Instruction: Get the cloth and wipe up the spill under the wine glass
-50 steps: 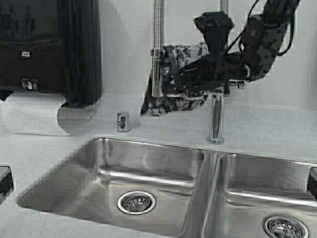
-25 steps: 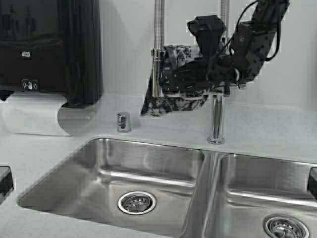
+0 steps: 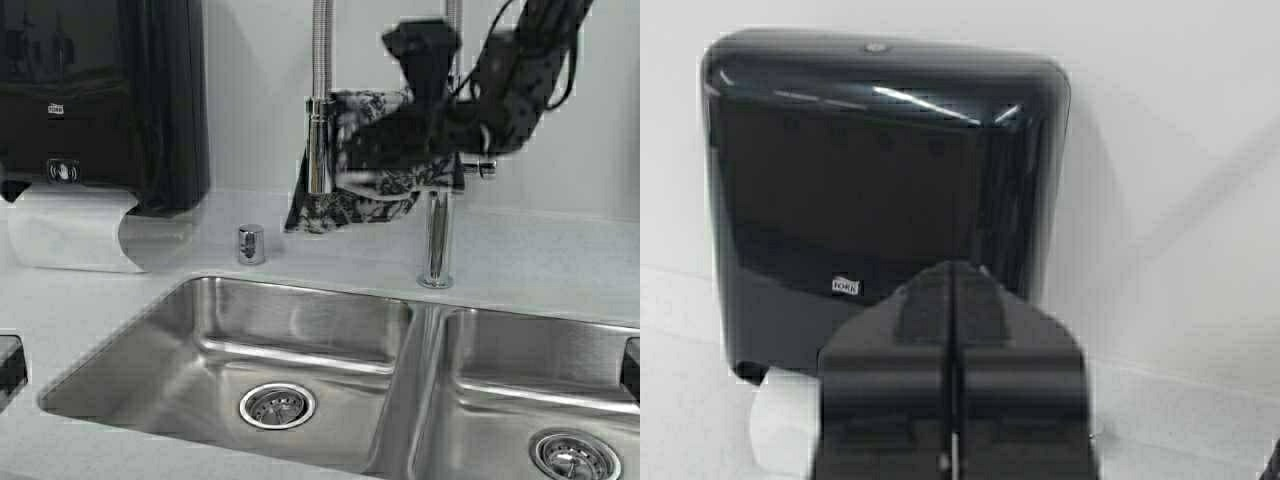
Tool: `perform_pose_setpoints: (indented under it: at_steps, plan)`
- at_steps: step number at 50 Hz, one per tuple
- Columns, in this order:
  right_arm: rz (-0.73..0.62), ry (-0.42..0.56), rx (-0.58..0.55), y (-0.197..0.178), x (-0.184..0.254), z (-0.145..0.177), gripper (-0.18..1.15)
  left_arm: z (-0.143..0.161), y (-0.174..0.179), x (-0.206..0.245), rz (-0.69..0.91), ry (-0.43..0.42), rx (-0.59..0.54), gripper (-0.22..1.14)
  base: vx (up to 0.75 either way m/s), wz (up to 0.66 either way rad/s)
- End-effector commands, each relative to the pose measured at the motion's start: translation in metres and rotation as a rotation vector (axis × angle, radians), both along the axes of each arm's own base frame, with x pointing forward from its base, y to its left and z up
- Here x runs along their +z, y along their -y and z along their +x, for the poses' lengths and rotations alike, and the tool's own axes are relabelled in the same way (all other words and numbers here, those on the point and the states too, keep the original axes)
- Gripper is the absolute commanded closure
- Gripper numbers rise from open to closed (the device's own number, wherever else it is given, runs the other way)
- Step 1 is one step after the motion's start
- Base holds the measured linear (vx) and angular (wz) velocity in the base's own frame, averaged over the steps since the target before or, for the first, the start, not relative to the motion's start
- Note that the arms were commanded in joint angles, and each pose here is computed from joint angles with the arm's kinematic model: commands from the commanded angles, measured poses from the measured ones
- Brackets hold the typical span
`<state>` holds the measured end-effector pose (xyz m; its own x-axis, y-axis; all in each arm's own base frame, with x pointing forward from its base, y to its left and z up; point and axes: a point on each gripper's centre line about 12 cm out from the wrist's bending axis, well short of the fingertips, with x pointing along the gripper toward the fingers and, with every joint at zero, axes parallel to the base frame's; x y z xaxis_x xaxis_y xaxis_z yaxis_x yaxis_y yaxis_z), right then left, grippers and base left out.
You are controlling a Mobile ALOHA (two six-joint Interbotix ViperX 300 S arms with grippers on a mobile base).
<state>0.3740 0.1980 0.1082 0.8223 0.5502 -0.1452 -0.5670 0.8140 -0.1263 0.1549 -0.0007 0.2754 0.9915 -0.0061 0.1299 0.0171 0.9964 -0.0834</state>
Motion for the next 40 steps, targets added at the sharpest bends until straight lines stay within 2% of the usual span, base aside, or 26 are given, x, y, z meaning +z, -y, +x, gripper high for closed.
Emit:
perform_pose_setpoints:
  at_steps: [1, 19, 31, 40]
  plan:
    - [0.029, 0.14, -0.006, 0.004, 0.06, -0.006, 0.9, 0.001, 0.0, 0.002, -0.002, 0.0, 0.0, 0.89, -0.03, 0.01]
    - [0.111, 0.314, -0.047, 0.014, 0.173, -0.018, 0.9, 0.001, 0.0, 0.001, -0.006, -0.009, 0.001, 0.89, -0.06, 0.0]
    - [0.175, 0.47, -0.055, 0.016, 0.26, -0.021, 0.9, 0.001, 0.0, 0.0, -0.006, -0.011, 0.001, 0.89, -0.13, -0.02]
    - [0.187, 0.532, -0.053, 0.021, 0.303, -0.034, 0.9, 0.001, 0.0, -0.001, -0.006, -0.014, 0.002, 0.89, -0.17, -0.03]
